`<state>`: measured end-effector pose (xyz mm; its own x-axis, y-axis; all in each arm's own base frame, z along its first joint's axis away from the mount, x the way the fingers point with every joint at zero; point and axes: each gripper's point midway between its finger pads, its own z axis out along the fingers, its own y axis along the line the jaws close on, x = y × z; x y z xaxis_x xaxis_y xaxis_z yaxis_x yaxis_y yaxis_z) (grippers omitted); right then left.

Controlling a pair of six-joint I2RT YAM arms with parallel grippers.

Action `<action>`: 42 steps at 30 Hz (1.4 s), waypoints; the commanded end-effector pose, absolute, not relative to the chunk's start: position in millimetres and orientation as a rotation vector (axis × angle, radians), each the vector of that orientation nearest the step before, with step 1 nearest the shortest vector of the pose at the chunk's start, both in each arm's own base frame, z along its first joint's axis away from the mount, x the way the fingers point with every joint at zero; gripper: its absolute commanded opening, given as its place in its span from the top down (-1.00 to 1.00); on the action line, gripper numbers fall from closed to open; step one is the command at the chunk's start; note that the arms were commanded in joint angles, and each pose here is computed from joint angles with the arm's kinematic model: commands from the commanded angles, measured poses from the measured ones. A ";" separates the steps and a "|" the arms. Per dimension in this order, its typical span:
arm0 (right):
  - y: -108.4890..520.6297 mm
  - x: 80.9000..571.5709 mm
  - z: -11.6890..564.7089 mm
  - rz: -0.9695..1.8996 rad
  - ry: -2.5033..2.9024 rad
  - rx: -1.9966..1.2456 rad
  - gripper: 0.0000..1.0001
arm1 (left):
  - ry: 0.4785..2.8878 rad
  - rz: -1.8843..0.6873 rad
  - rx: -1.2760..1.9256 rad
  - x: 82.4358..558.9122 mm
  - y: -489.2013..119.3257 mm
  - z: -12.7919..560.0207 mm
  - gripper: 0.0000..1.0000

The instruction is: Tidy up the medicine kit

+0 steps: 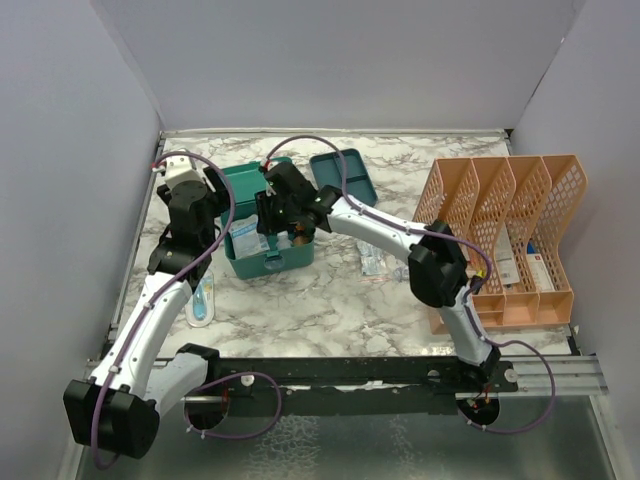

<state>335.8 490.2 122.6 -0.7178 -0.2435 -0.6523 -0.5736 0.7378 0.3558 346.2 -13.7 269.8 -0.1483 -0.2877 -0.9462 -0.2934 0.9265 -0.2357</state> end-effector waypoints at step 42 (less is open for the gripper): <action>191.0 331.6 49.0 -0.104 2.550 -0.009 0.30 | 1.563 -0.360 -0.009 335.6 -86.7 298.5 -0.45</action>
<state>338.2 210.2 69.3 -0.8058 -0.0054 -0.5921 -0.0065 1.0000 -0.0002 339.7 -90.4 288.4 -0.0812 -0.2387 -0.9677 0.2145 0.9440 -0.2508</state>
